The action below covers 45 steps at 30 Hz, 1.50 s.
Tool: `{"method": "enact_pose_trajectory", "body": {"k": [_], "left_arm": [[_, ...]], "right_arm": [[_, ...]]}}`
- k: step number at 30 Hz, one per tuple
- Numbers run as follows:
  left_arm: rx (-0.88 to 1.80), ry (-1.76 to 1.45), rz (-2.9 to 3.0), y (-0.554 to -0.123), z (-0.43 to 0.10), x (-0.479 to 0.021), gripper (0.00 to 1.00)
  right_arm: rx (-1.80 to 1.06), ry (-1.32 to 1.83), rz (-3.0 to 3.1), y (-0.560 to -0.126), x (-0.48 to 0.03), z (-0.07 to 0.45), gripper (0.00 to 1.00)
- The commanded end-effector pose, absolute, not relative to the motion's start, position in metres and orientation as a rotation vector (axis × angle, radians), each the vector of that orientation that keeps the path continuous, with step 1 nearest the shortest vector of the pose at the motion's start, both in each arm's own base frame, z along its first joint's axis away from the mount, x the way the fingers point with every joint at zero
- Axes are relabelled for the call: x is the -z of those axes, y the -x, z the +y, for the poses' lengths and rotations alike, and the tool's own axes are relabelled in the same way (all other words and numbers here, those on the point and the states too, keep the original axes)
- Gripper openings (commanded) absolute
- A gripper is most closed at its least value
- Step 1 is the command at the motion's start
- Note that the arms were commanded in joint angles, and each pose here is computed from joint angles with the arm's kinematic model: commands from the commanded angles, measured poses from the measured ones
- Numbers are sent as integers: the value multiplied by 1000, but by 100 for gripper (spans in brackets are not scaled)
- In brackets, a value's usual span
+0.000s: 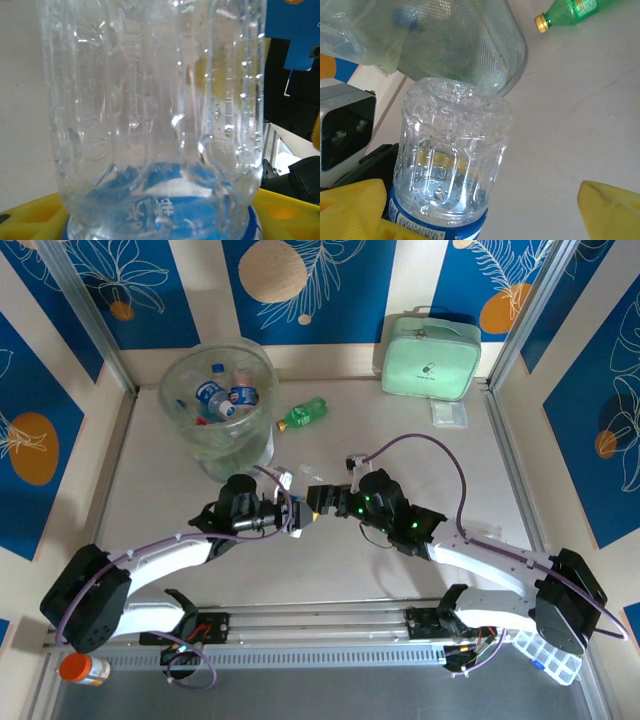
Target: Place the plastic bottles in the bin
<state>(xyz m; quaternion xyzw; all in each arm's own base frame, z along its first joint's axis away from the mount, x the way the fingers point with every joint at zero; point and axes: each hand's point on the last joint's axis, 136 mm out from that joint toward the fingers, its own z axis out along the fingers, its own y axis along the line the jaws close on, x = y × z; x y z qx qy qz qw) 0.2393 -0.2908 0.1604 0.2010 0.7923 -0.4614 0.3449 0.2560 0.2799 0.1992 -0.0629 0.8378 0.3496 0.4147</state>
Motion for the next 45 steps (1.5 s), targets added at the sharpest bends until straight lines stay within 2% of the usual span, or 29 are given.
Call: {"method": "enact_pose_trajectory", "body": {"k": [1, 8, 16, 19, 23, 24, 27, 31, 38, 45], "left_arm": [[1181, -551, 2050, -234, -290, -160, 50], [1088, -488, 2038, -238, -275, -186, 46], [926, -368, 1962, -237, -237, -299, 38], [786, -291, 1961, -253, -219, -346, 36], [670, -120, 2005, -300, -192, -388, 35], [660, -47, 2017, -315, -180, -393, 30], [581, 157, 2039, -356, -140, -398, 28], [428, 347, 2140, -387, -99, -388, 27], [216, 588, 2195, -401, -34, -353, 29], [203, 693, 2255, -411, -22, -317, 39]], "right_arm": [[-778, 167, 2070, -263, -203, 276, 97], [-666, 154, 2086, -268, -196, 270, 97], [-631, 89, 2007, -265, -211, 250, 96], [-629, 81, 1994, -264, -214, 247, 96], [-614, 94, 1995, -266, -213, 248, 95], [-607, 101, 1997, -267, -212, 248, 95], [-597, 110, 2004, -268, -210, 250, 95], [-580, 132, 2020, -269, -206, 254, 95], [-582, 177, 2064, -268, -196, 269, 95], [-566, 200, 2081, -268, -190, 275, 95]]}}
